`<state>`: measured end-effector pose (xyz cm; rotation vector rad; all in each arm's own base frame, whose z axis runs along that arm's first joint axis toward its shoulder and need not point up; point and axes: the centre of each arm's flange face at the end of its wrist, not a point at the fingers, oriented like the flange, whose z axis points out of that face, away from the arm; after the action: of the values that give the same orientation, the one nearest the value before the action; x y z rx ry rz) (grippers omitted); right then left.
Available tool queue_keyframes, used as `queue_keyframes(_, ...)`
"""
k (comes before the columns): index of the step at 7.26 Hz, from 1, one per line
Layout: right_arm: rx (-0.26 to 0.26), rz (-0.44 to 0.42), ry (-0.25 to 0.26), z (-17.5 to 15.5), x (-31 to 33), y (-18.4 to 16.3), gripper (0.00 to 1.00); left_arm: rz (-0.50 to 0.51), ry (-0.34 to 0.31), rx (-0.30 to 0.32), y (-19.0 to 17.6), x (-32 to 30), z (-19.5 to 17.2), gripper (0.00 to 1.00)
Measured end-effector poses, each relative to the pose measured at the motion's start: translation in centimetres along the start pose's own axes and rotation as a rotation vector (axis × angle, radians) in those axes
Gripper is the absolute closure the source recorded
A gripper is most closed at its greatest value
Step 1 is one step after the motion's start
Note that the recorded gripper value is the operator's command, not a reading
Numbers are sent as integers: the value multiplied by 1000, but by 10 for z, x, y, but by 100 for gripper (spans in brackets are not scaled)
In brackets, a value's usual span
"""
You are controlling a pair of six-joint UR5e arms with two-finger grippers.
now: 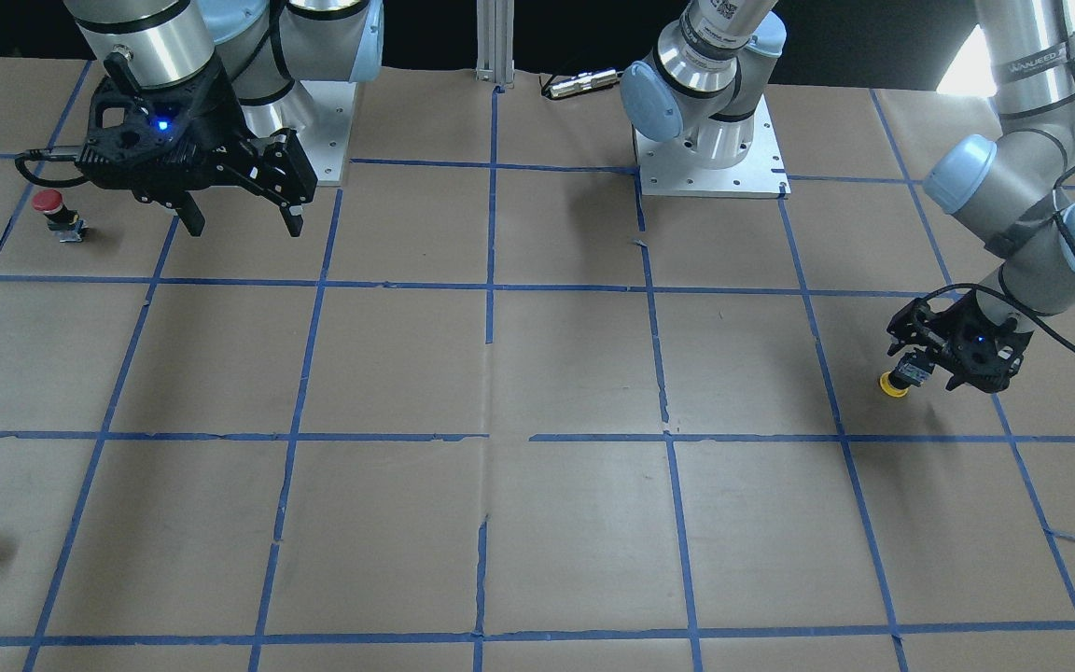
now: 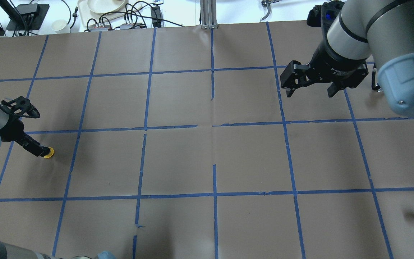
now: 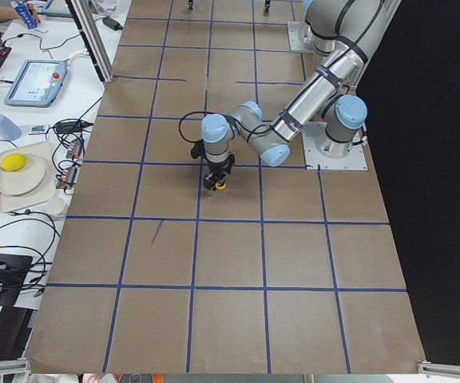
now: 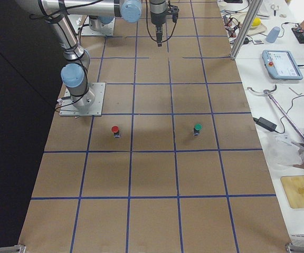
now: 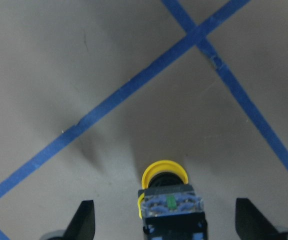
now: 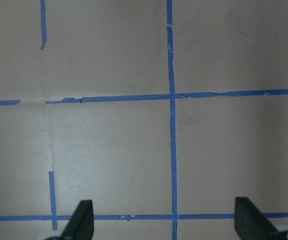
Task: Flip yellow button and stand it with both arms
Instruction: 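Close the left gripper on the button's black body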
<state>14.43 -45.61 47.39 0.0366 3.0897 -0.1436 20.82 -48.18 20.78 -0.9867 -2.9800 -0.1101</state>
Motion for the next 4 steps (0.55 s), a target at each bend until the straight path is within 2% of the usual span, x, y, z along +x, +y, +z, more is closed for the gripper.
queue_keyframes(2, 0, 0, 0, 0, 0, 0, 0, 3, 3, -5, -3, 2, 0, 61)
queue_keyframes(3, 0, 0, 0, 0, 0, 0, 0, 11, 0, 0, -4, 2, -2, 69)
queue_keyframes(4, -1, 0, 0, 0, 0, 0, 0, 16, -6, 10, -6, 2, -6, 85)
